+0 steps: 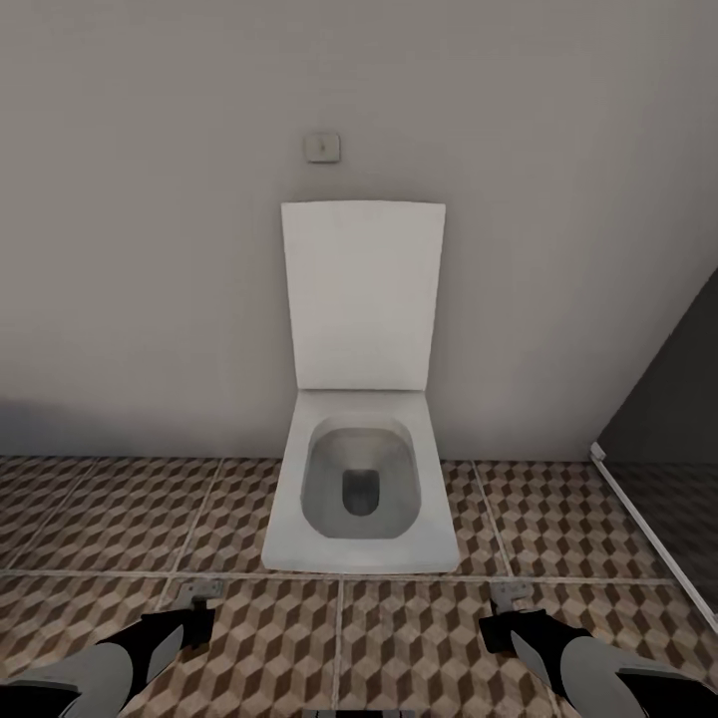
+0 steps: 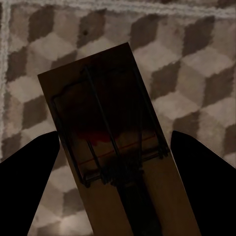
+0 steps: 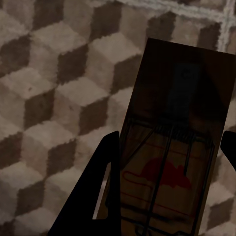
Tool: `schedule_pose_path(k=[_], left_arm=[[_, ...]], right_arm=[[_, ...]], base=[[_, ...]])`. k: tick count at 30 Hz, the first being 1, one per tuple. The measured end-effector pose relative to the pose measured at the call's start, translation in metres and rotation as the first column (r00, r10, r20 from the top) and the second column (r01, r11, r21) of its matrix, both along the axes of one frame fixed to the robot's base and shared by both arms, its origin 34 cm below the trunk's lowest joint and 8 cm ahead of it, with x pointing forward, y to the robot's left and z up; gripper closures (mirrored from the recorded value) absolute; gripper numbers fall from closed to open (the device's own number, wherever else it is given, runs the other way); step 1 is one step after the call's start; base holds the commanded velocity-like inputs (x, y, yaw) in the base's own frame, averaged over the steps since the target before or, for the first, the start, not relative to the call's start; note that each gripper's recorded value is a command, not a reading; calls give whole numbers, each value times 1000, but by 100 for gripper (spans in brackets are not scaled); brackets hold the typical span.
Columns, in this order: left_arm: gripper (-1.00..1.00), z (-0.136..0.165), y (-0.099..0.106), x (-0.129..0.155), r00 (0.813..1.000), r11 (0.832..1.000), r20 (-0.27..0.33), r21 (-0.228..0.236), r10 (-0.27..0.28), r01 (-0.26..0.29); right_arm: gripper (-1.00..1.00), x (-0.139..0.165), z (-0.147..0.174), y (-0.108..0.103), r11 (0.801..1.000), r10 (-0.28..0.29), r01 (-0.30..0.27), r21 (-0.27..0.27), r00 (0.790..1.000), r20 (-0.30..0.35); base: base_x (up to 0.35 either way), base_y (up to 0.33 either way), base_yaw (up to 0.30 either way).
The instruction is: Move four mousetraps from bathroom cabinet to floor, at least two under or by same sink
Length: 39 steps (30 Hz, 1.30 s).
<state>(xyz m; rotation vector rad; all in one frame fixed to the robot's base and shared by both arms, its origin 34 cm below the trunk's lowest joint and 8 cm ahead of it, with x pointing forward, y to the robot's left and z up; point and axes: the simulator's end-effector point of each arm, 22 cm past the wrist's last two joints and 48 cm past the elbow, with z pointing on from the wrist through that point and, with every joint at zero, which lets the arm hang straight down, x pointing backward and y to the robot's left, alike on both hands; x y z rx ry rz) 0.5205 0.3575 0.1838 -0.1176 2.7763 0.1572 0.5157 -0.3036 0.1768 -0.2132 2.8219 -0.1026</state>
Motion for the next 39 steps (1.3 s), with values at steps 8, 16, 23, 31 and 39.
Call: schedule_pose_path(k=[8,16,23,31,39], left_arm=[[100,0,0,0,1000,1000,0,1,1,-1],[100,0,-2,1,1000,1000,2,2,2,-2],[100,2,-9,7,1000,1000,15,-10,-10,10],[100,4,-35,17,999,999,29,-38,-34,35],[100,3,-42,18,999,998,30,-45,-43,45]], right_arm=[[100,0,0,0,1000,0,0,0,1000,0],[100,1,0,0,1000,0,0,0,1000,4],[100,3,1,1,1000,2,-2,2,1000,12],[100,5,1,11,1000,8,-8,11,1000,14],[100,5,1,15,1000,15,-15,13,1000,13]], base=[[0,0,0],[0,0,0],[0,0,0],[0,0,0],[0,0,0]])
